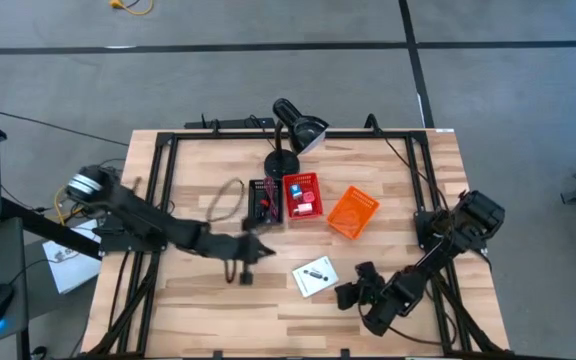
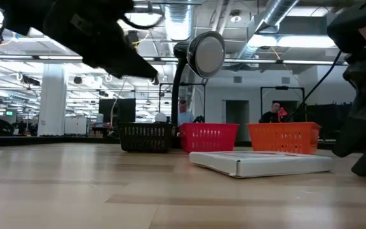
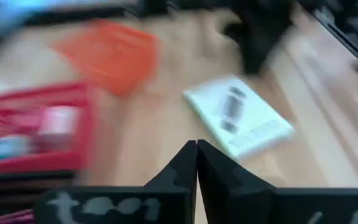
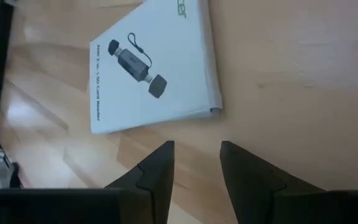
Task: Pick and place items into bin
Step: Put the white card reader box into the orange bin
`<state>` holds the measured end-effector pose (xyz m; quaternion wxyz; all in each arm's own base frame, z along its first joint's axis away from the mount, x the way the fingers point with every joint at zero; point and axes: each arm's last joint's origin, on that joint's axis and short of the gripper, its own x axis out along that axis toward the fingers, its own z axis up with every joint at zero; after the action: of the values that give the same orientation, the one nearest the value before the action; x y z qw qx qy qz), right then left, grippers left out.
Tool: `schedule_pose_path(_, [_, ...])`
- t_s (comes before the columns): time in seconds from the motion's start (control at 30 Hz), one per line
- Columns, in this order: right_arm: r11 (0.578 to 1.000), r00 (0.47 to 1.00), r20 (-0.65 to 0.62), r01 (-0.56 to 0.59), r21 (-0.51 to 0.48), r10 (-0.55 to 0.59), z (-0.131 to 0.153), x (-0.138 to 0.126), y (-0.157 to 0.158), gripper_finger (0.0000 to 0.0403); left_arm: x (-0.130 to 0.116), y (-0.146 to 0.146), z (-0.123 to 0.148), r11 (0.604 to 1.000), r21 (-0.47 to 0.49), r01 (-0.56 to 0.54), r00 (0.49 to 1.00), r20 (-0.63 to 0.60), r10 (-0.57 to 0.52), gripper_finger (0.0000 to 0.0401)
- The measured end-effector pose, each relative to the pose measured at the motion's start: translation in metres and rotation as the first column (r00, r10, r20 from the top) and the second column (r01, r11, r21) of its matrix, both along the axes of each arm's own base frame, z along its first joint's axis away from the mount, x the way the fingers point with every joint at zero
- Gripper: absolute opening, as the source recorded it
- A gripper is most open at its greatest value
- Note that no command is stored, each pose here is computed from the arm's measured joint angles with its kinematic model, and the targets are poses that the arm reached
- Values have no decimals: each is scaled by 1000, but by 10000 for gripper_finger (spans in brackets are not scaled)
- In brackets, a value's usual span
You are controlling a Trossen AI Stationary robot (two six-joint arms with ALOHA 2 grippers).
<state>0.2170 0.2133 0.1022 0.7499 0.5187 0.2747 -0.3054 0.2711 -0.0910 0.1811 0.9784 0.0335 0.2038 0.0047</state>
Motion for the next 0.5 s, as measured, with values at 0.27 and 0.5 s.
schedule_pose_path(0.27, [1000, 999, -27, -27, 6, 27, 2, 5, -4, 127, 74, -18, -25, 993, 12, 117, 988, -99, -115, 0])
schedule_pose_path(0.5, [1000, 999, -37, 3, 7, -3, 1, -2, -2, 127, 110, -22, -47, 980, -48, 195, 932, -303, -200, 0])
